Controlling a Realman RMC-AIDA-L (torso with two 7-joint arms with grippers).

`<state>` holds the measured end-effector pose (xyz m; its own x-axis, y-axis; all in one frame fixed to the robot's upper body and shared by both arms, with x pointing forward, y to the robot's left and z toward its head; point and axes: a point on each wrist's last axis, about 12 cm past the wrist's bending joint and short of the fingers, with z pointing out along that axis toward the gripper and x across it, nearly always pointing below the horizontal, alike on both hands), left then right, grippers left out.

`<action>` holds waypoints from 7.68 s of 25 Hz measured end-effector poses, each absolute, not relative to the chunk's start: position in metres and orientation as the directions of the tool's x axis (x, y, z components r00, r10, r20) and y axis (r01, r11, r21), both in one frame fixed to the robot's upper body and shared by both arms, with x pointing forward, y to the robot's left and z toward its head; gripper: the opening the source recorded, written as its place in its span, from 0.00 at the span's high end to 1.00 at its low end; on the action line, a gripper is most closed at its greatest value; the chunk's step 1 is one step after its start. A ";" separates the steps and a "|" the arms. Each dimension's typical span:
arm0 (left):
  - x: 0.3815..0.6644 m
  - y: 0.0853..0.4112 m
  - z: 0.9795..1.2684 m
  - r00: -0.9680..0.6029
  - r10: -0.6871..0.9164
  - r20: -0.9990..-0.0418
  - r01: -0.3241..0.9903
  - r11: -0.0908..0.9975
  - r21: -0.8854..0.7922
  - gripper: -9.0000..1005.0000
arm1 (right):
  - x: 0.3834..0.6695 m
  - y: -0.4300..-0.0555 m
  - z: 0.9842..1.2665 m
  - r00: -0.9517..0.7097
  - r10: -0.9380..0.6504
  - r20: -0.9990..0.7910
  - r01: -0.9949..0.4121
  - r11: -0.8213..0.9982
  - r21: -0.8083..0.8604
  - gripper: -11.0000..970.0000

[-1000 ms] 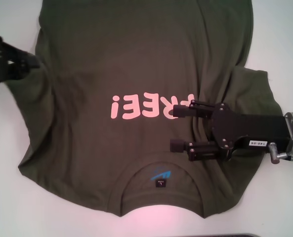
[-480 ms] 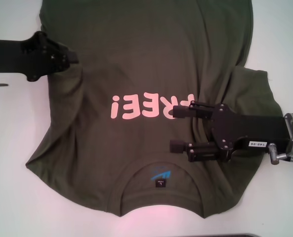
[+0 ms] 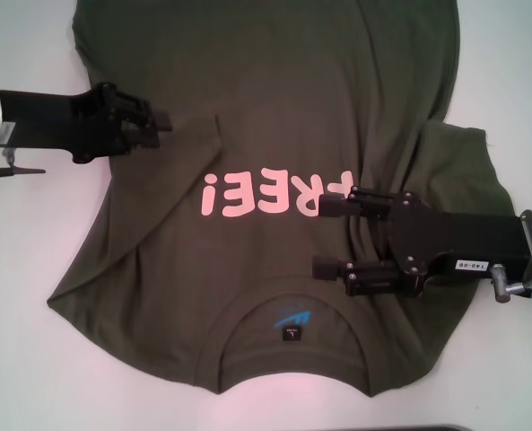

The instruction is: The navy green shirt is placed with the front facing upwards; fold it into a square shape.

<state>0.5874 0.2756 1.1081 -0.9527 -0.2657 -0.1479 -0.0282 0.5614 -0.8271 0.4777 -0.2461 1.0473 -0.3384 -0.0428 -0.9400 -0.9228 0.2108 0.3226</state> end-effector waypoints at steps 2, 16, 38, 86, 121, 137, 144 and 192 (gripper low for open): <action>0.588 0.275 1.109 -0.954 -0.261 -0.147 -0.025 0.560 -0.828 0.77 | 0.478 -0.246 1.047 -0.338 -0.044 -0.940 -0.922 0.214 0.322 0.08; 0.576 0.315 1.120 -0.934 -0.231 -0.272 0.077 0.612 -0.787 0.43 | 0.480 -0.249 1.049 -0.328 -0.051 -0.943 -0.924 0.223 0.310 0.08; 0.572 0.302 1.094 -0.887 -0.185 -0.422 0.179 0.706 -0.686 0.39 | 0.486 -0.268 1.053 -0.339 -0.069 -0.938 -0.908 0.283 0.307 0.08; 0.580 0.275 1.076 -0.920 -0.111 -0.376 0.166 0.758 -0.631 0.56 | 0.485 -0.268 1.050 -0.345 -0.072 -0.936 -0.902 0.301 0.310 0.08; 0.580 0.282 1.095 -0.923 -0.106 -0.369 0.177 0.736 -0.654 0.92 | 0.488 -0.264 1.052 -0.336 -0.067 -0.939 -0.906 0.295 0.303 0.08; 0.589 0.284 1.091 -0.904 -0.159 -0.396 0.136 0.773 -0.620 0.88 | 0.486 -0.264 1.051 -0.336 -0.065 -0.940 -0.905 0.299 0.303 0.08; 0.588 0.282 1.088 -0.910 -0.167 -0.379 0.120 0.768 -0.629 0.56 | 0.487 -0.264 1.051 -0.335 -0.067 -0.940 -0.905 0.300 0.301 0.08; 0.580 0.270 1.090 -0.934 -0.129 -0.333 0.142 0.721 -0.678 0.30 | 0.485 -0.264 1.049 -0.341 -0.066 -0.938 -0.903 0.302 0.307 0.08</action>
<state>0.5805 0.2698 1.0899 -0.9339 -0.1291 -0.3334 0.1425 0.7209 -0.6783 0.4848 -0.2642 1.0491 -0.3412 -0.0658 -0.9377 -0.9026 0.3016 0.3073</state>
